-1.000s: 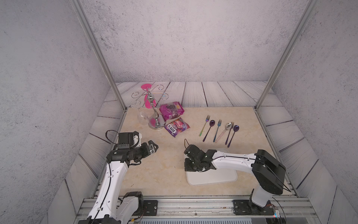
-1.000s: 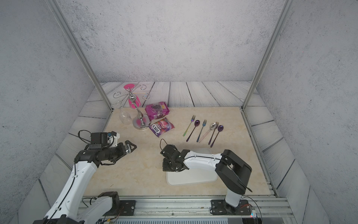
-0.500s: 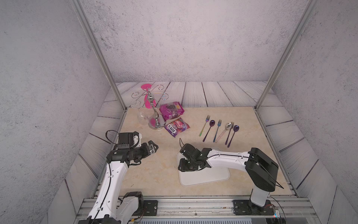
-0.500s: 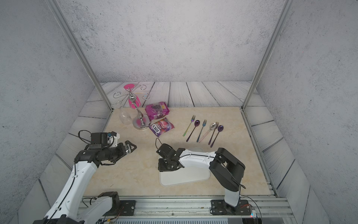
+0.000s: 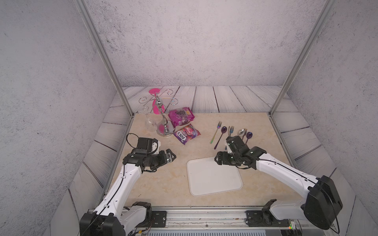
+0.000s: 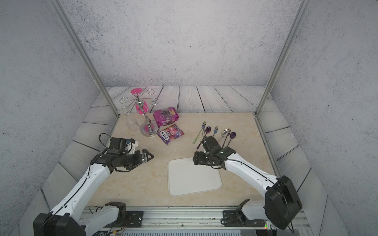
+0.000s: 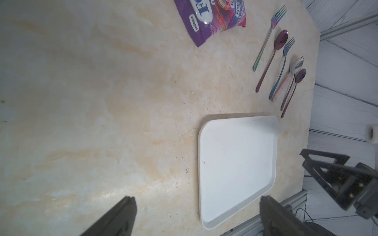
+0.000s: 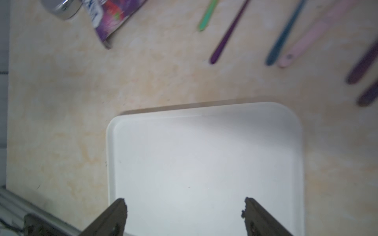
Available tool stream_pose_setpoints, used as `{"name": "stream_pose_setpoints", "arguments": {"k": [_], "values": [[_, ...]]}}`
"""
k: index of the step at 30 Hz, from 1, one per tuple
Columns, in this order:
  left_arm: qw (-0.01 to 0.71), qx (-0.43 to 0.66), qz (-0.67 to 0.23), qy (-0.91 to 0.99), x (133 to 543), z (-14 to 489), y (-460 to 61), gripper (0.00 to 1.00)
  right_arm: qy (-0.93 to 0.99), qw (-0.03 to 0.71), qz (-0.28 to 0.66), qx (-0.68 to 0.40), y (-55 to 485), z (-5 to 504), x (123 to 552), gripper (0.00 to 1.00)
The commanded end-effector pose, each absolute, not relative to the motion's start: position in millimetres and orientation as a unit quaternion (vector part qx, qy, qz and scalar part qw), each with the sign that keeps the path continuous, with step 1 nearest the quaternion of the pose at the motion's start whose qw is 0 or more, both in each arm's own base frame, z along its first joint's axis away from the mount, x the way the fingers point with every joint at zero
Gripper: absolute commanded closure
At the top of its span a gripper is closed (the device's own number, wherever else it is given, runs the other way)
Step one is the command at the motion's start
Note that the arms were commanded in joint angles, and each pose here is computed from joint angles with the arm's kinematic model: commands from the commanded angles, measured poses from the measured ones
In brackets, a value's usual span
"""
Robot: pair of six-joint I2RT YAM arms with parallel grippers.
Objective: Set the spoon and fork side by side
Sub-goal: Move the tray to the center of the board.
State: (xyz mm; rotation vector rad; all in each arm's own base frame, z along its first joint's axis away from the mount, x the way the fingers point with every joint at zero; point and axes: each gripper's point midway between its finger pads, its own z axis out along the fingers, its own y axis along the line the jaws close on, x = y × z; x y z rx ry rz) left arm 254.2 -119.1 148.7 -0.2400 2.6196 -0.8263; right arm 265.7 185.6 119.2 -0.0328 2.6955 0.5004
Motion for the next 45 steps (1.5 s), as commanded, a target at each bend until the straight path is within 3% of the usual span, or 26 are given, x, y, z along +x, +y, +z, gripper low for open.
{"name": "stream_pose_setpoints", "arguments": {"k": [1, 8, 18, 27, 34, 38, 45], "values": [[0.187, -0.082, -0.293, 0.934, 254.8, 141.6, -126.3, 0.01, 0.973, 0.166, 0.156, -0.031, 151.3, 97.1, 256.9, 0.04], [0.154, -0.076, -0.292, 0.941, 237.5, 118.3, -142.0, 0.01, 0.977, 0.104, 0.183, 0.024, 116.1, 56.8, 262.4, 0.04], [0.121, -0.063, -0.283, 0.949, 223.9, 84.6, -164.6, 0.01, 0.954, 0.046, 0.291, 0.047, 144.1, 33.4, 220.4, 0.07], [0.131, -0.056, -0.268, 0.953, 236.2, 85.9, -163.9, 0.01, 0.921, 0.040, 0.381, 0.068, 186.2, 52.3, 190.3, 0.10], [0.128, -0.061, -0.254, 0.957, 238.2, 72.9, -160.5, 0.01, 0.938, 0.050, 0.337, 0.060, 182.9, 49.1, 187.2, 0.11], [0.122, -0.062, -0.250, 0.958, 233.0, 66.2, -158.1, 0.00, 0.973, 0.054, 0.220, 0.040, 151.0, 49.3, 191.6, 0.11], [0.155, -0.057, -0.212, 0.963, 228.5, 81.9, -139.6, 0.01, 0.985, 0.164, 0.042, 0.030, 95.8, 102.6, 254.3, 0.07]]}}
